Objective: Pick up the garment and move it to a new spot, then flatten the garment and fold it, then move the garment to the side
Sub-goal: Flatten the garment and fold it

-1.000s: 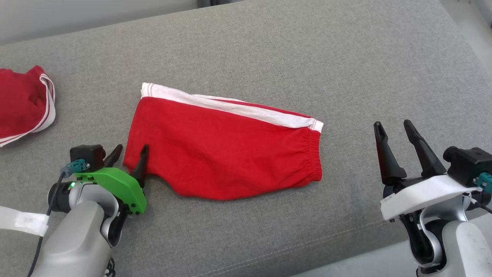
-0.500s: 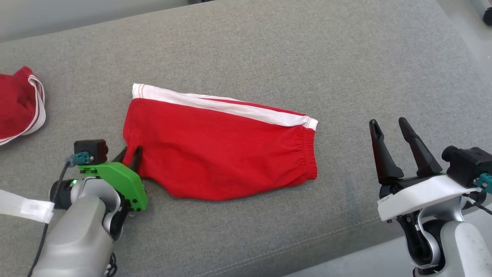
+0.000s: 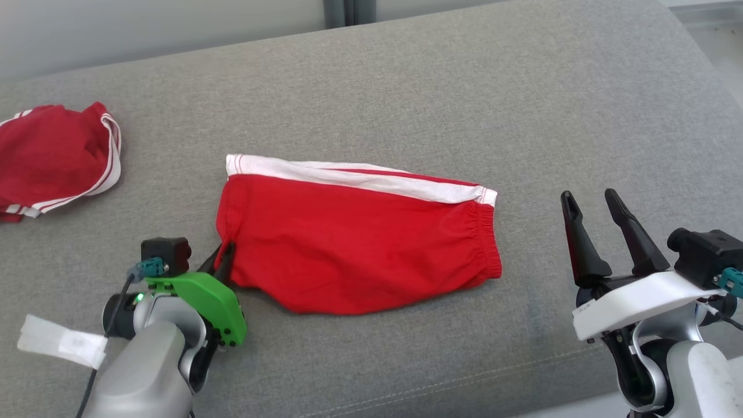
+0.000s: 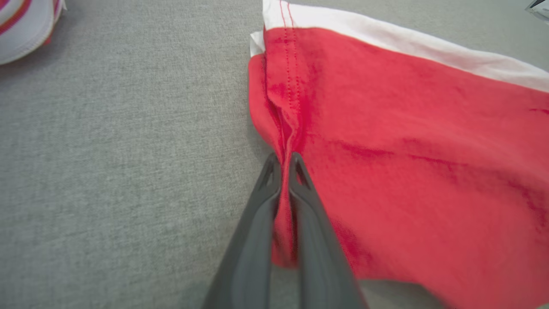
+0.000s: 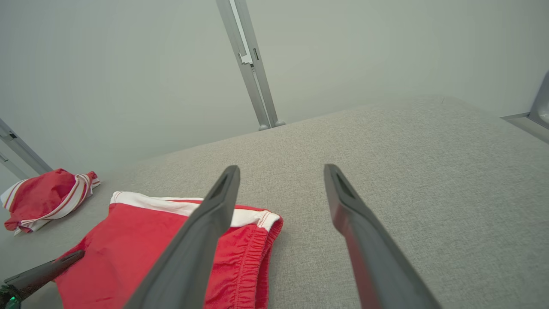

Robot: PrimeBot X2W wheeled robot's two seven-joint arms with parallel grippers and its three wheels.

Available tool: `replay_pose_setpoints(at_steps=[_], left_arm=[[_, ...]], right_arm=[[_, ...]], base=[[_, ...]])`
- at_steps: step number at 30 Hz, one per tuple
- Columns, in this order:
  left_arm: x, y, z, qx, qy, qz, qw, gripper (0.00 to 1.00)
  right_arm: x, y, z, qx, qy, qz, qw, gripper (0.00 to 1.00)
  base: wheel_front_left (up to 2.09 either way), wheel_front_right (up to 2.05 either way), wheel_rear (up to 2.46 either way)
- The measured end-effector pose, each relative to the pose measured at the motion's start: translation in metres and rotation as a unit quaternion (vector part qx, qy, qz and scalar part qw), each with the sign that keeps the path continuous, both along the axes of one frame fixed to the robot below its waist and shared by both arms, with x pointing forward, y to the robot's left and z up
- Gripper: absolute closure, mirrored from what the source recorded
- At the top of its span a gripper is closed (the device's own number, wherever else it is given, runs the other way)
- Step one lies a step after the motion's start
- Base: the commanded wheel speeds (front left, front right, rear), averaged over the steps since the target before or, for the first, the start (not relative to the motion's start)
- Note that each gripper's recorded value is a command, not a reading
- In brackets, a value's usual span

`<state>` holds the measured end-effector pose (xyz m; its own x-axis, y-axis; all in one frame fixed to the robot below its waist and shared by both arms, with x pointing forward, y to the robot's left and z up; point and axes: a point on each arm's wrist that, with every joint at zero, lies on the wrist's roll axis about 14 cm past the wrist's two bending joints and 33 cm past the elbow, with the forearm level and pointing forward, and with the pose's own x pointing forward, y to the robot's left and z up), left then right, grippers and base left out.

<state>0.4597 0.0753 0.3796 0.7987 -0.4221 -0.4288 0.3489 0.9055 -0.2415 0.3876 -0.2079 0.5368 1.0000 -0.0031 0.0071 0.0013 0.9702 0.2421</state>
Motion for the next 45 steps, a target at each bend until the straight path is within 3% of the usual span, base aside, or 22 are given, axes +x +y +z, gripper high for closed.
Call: replay_pose_setpoints(at_steps=[17, 18, 20, 21, 31, 37, 45], left_arm=[[-0.068, 0.034, 0.014, -0.066, -0.024, 0.128, 0.989, 1.00], [-0.068, 0.034, 0.016, -0.068, -0.028, 0.131, 0.989, 0.84], [-0.068, 0.036, 0.022, -0.065, -0.039, 0.133, 0.988, 0.38], [-0.067, 0.037, 0.025, -0.066, -0.045, 0.135, 0.988, 0.00], [-0.052, 0.052, 0.070, -0.034, -0.138, 0.140, 0.980, 0.00], [-0.064, 0.071, 0.095, -0.019, -0.189, 0.164, 0.968, 0.00], [-0.094, 0.088, 0.104, -0.014, -0.205, 0.198, 0.958, 0.00]], right_arm=[[0.014, 0.036, -0.002, -0.004, 0.015, 0.056, 0.998, 0.00], [0.015, 0.037, -0.002, -0.004, 0.015, 0.058, 0.998, 0.00], [0.016, 0.039, -0.002, -0.003, 0.016, 0.061, 0.998, 0.00], [0.016, 0.040, -0.003, -0.003, 0.017, 0.063, 0.998, 0.00], [0.015, 0.040, -0.008, 0.000, 0.023, 0.062, 0.998, 0.00], [0.012, 0.032, -0.024, -0.009, 0.049, 0.049, 0.998, 0.00], [0.010, 0.039, -0.048, -0.004, 0.093, 0.061, 0.994, 0.00]], base=[[0.00, 0.00, 0.00], [0.00, 0.00, 0.00], [0.00, 0.00, 0.00], [0.00, 0.00, 0.00], [0.00, 0.00, 0.00], [0.00, 0.00, 0.00], [0.00, 0.00, 0.00]])
